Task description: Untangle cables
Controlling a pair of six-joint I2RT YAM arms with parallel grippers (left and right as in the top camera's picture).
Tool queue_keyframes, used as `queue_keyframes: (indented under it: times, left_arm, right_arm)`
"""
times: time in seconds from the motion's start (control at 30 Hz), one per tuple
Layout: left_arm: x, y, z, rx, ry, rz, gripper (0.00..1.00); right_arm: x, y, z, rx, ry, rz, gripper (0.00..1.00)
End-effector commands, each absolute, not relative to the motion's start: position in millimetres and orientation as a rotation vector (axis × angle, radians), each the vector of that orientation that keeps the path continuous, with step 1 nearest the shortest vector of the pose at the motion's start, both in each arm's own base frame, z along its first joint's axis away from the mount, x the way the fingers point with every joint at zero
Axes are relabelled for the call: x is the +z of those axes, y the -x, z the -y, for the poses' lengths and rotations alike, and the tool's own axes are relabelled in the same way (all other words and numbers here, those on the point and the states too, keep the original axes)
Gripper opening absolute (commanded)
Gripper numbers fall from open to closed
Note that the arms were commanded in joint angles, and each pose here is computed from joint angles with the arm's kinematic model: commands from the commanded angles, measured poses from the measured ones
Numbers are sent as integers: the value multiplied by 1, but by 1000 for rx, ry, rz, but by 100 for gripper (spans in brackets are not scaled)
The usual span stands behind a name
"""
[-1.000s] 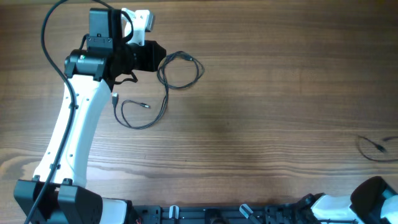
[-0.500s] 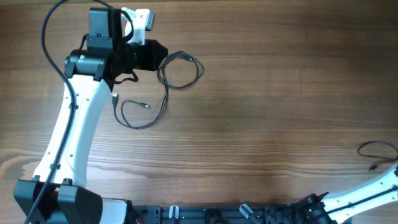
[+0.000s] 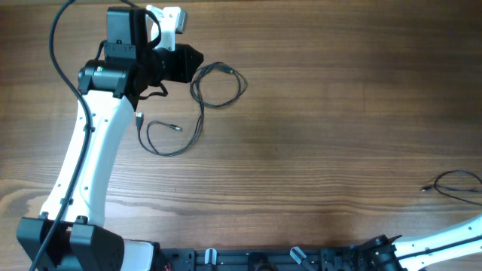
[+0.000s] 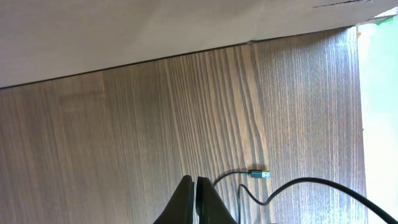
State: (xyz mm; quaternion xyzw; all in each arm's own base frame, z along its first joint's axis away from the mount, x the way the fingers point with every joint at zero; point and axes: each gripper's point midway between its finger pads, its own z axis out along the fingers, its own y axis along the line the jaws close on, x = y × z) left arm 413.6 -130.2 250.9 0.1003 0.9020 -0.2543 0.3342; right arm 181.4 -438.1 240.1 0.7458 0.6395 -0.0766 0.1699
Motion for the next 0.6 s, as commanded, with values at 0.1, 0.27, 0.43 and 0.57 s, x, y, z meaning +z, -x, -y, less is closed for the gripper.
queue_keyframes:
  times: [0.1, 0.27, 0.43, 0.57]
  left_arm:
    - [260, -416, 132, -687, -261, -2325, 19]
    - [260, -416, 132, -699, -232, -2330, 19]
    - [263, -416, 135, -728, -231, -2320, 19]
    - [263, -416, 135, -733, -224, -2322, 19]
  right_arm:
    - [231, -187, 444, -223, -2128, -1809, 5]
    - [233, -216, 447, -222, -2037, -1827, 5]
    - [214, -259, 435, -263, -1956, -1952, 7]
    - [196, -263, 432, -302, -1989, -1989, 6]
